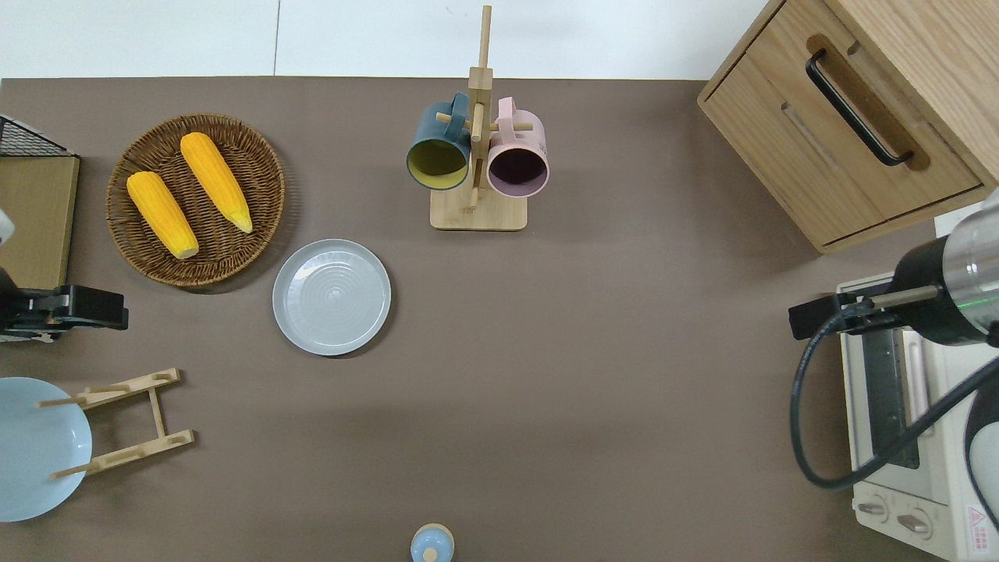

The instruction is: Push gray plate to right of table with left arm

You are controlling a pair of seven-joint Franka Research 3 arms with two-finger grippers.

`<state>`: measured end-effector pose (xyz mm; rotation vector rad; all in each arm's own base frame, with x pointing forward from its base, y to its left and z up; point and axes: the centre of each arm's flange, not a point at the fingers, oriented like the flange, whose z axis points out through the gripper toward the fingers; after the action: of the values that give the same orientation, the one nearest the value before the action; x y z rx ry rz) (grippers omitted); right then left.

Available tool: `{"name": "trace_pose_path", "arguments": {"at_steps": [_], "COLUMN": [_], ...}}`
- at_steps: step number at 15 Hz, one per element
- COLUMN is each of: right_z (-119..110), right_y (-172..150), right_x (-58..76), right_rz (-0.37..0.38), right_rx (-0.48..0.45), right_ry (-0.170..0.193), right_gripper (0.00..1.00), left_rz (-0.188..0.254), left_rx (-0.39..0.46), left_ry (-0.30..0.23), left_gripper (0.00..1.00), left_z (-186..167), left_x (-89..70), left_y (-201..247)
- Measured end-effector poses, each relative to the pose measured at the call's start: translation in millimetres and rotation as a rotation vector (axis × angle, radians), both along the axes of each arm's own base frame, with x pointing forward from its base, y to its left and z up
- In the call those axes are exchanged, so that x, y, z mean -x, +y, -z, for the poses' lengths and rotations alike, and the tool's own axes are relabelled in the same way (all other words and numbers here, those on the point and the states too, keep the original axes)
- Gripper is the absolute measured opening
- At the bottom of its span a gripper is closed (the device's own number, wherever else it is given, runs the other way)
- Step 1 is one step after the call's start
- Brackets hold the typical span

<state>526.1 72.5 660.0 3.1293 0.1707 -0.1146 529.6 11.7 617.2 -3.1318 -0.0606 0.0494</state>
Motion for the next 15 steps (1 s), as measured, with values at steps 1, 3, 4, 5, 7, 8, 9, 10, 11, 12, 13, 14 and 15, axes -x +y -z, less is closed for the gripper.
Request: {"name": "trace_pose_path", "arguments": {"at_steps": [1,3,4,5,7,8,9,10,11,12,13,14,15], "right_z": [0.0,0.0,0.0,0.0,0.0,0.0,0.0,0.0,0.0,0.0,0.0,0.0,0.0], "right_y": [0.0,0.0,0.0,0.0,0.0,0.0,0.0,0.0,0.0,0.0,0.0,0.0,0.0], "right_x": [0.0,0.0,0.0,0.0,0.0,0.0,0.0,0.0,0.0,0.0,0.0,0.0,0.0], "right_rz": [0.0,0.0,0.0,0.0,0.0,0.0,0.0,0.0,0.0,0.0,0.0,0.0,0.0], "right_rx": [0.0,0.0,0.0,0.0,0.0,0.0,0.0,0.0,0.0,0.0,0.0,0.0,0.0], "right_ry": [0.0,0.0,0.0,0.0,0.0,0.0,0.0,0.0,0.0,0.0,0.0,0.0,0.0], "right_gripper": [0.99,0.99,0.99,0.99,0.99,0.99,0.99,0.99,0.99,0.99,0.99,0.99,0.99], "left_rz": [0.0,-0.003,-0.005,-0.007,-0.014,-0.016,-0.016,-0.015,-0.014,-0.013,-0.013,-0.014,-0.014], "left_rx": [0.0,0.001,0.001,0.005,0.023,0.025,0.025,0.025,0.025,0.025,0.025,0.026,0.026], "left_ry": [0.002,0.003,0.005,0.006,0.007,0.008,0.008,0.009,0.01,0.01,0.01,0.01,0.01], "left_gripper": [1.0,1.0,1.0,1.0,1.0,1.0,1.0,1.0,1.0,1.0,1.0,1.0,1.0], "left_z": [1.0,1.8,2.7,3.3,4.1,4.3,4.4,4.7,4.9,5.1,5.1,5.1,5.1], "left_x": [-0.5,-0.9,-1.4,-1.7,-2.0,-2.1,-2.1,-2.0,-2.2,-2.3,-2.3,-2.2,-2.2], "left_y": [0.2,1.5,2.6,3.2,4.9,5.9,5.9,5.4,4.7,4.3,4.2,4.5,4.8]}}
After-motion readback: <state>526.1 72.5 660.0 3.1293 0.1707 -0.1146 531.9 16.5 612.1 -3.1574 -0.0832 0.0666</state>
